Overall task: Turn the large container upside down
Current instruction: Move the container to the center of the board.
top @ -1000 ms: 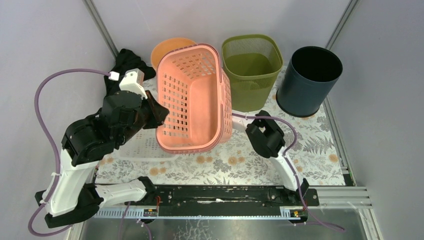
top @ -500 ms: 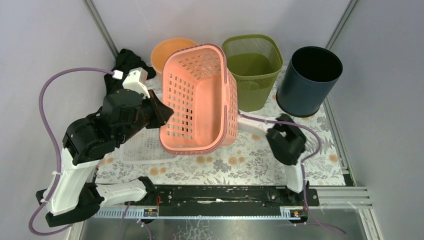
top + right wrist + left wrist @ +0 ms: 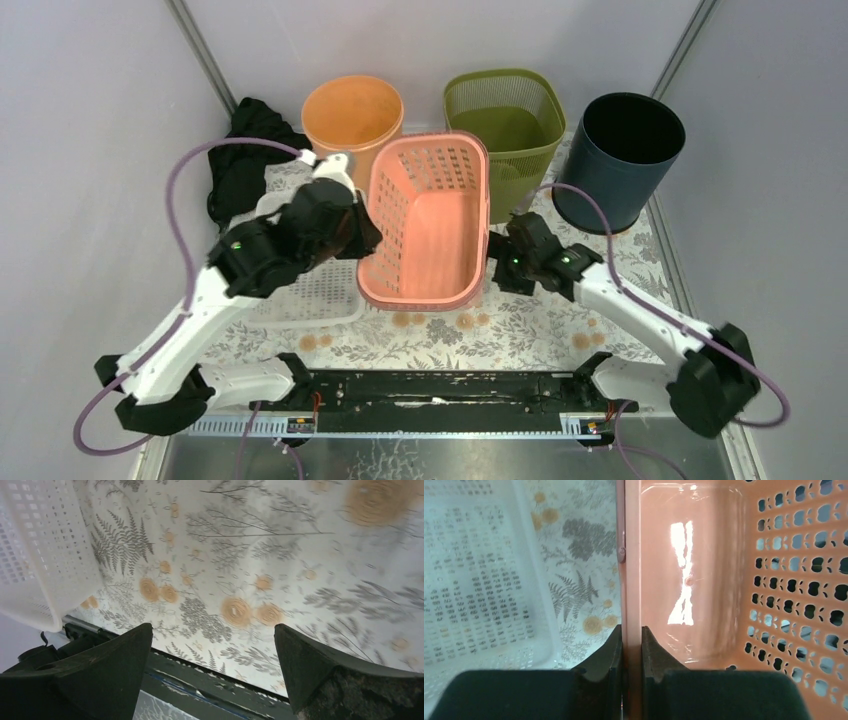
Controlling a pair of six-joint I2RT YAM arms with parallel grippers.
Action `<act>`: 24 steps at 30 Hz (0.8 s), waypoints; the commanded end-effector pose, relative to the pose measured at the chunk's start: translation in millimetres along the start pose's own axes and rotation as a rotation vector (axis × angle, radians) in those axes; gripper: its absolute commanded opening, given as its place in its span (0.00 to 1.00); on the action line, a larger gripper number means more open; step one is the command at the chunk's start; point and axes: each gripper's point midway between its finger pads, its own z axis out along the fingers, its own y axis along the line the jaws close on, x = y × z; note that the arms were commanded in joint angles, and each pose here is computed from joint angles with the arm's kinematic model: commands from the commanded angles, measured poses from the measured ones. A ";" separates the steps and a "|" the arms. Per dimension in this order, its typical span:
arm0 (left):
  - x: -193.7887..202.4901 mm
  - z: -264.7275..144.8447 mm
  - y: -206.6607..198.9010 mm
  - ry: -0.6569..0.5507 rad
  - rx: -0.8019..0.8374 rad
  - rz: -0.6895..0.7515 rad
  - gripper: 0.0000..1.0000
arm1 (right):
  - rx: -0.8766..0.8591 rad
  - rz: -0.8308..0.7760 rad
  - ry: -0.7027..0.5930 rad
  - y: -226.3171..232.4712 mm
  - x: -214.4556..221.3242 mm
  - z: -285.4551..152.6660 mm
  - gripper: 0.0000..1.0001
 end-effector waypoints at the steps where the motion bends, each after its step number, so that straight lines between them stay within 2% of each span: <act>1: 15.2 37.8 -18.7 0.025 0.058 -0.023 0.00 | 0.085 0.025 -0.097 -36.5 -6.8 -30.3 0.99; 7: 62.4 81.9 -5.5 0.118 0.013 -0.040 0.00 | 0.084 0.062 -0.153 -48.4 -2.2 -58.8 0.99; 13: 104.6 111.2 8.1 0.197 -0.015 -0.063 0.00 | 0.052 0.045 -0.149 -47.4 4.7 -67.5 0.99; 24: 133.9 145.5 24.8 0.228 -0.086 -0.062 0.01 | -0.021 -0.018 -0.134 -42.8 18.1 -82.9 0.99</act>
